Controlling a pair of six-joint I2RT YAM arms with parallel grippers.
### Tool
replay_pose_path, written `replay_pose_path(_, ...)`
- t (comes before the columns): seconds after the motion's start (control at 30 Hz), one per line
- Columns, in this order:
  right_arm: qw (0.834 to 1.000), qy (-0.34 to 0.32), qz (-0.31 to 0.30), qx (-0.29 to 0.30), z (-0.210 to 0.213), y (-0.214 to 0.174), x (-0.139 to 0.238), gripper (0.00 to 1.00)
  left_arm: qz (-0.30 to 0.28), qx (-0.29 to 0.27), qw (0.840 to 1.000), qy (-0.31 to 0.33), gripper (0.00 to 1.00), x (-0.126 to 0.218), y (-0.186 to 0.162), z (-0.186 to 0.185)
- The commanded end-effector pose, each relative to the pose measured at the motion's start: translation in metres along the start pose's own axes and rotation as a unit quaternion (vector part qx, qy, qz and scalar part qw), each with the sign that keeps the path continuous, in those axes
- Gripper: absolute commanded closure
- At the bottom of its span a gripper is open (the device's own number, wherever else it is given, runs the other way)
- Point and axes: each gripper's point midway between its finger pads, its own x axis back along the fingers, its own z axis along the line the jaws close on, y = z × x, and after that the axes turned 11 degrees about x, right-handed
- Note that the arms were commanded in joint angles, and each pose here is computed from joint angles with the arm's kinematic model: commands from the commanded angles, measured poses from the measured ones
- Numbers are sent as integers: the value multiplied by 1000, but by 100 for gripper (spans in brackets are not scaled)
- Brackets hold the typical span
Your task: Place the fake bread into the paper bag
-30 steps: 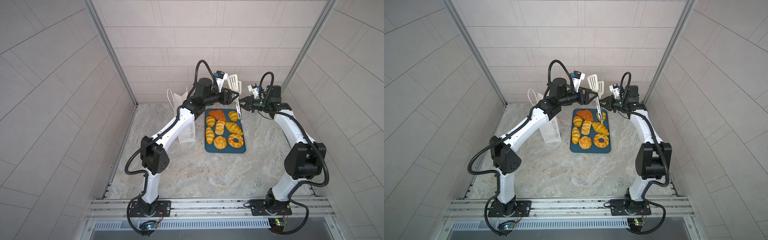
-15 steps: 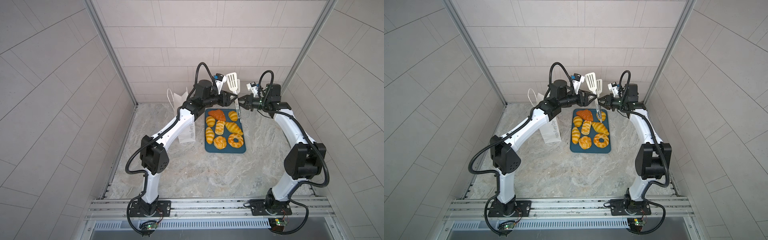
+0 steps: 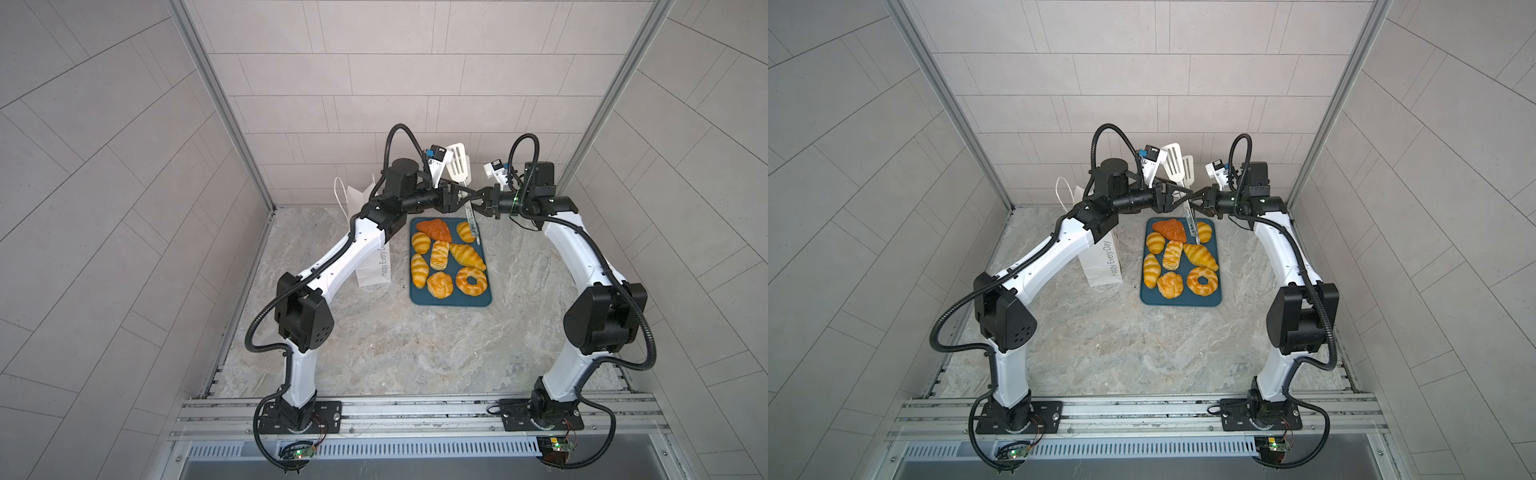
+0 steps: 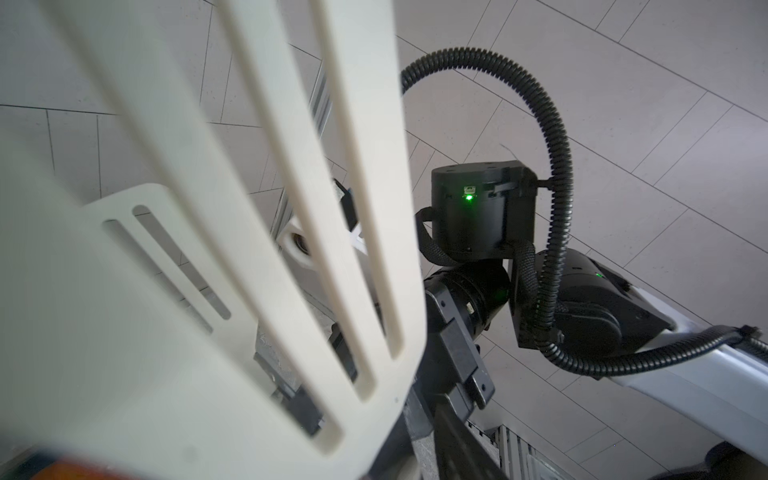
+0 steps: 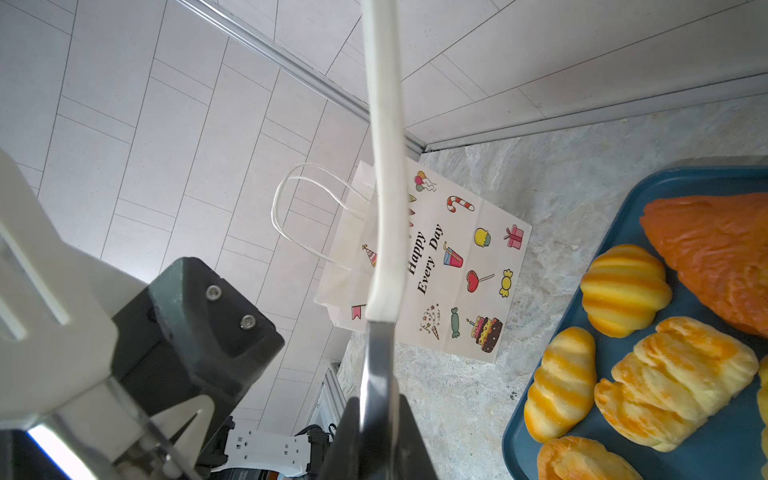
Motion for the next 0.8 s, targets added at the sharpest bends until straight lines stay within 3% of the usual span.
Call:
replay_pose_path(0.0,1000,18,11,21,10,1,2,94,-33,-27,998,-35,48,22,28,-29)
replay_pose_path(0.23,999,28,15,24,17,3,1,93,-21,-14,997,-73,51,19,23,-36)
replay_pose_path(0.67,999,37,19,28,26,7,1,92,-16,-9,997,-80,51,18,22,-35)
replay_pose_path(0.77,999,40,22,30,27,6,2,92,-19,-12,996,-82,58,20,25,-36)
